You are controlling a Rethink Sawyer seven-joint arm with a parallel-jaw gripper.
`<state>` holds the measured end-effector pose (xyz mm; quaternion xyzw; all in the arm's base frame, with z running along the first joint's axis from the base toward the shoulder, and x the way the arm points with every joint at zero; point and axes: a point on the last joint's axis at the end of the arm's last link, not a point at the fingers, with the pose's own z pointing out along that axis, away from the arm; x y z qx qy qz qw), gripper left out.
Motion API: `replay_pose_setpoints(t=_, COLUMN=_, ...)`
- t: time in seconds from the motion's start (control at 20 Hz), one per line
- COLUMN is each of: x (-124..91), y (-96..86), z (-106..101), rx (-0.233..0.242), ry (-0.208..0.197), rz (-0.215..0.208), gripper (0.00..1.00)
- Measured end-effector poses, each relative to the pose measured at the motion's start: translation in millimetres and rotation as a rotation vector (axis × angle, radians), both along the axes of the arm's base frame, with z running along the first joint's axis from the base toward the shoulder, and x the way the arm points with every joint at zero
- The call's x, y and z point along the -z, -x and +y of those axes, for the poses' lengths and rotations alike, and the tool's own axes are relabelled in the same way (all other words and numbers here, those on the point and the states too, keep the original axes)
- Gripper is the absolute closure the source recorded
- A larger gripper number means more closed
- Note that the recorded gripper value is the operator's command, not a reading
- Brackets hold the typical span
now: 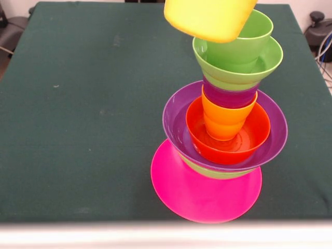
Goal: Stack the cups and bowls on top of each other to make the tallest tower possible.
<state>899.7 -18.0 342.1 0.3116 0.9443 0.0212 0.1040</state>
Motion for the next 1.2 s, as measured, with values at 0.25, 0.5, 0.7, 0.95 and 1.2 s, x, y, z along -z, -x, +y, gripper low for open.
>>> replay_pose_setpoints(t=0.25, x=6, y=2.6, z=1, rx=-0.004, ry=-0.003, rz=0.015, gripper=1.0)
replay_pose_setpoints(t=0.5, x=14, y=6.9, z=5, rx=-0.011, ry=-0.01, rz=0.032, gripper=1.0)
replay_pose_setpoints(t=0.7, x=19, y=11.5, z=11, rx=-0.022, ry=-0.018, rz=0.04, gripper=1.0)
replay_pose_setpoints(t=0.95, x=21, y=17.7, z=18, rx=-0.034, ry=-0.023, rz=0.049, gripper=1.0)
replay_pose_setpoints(t=1.2, x=18, y=22.6, z=25, rx=-0.046, ry=-0.032, rz=0.043, gripper=1.0)
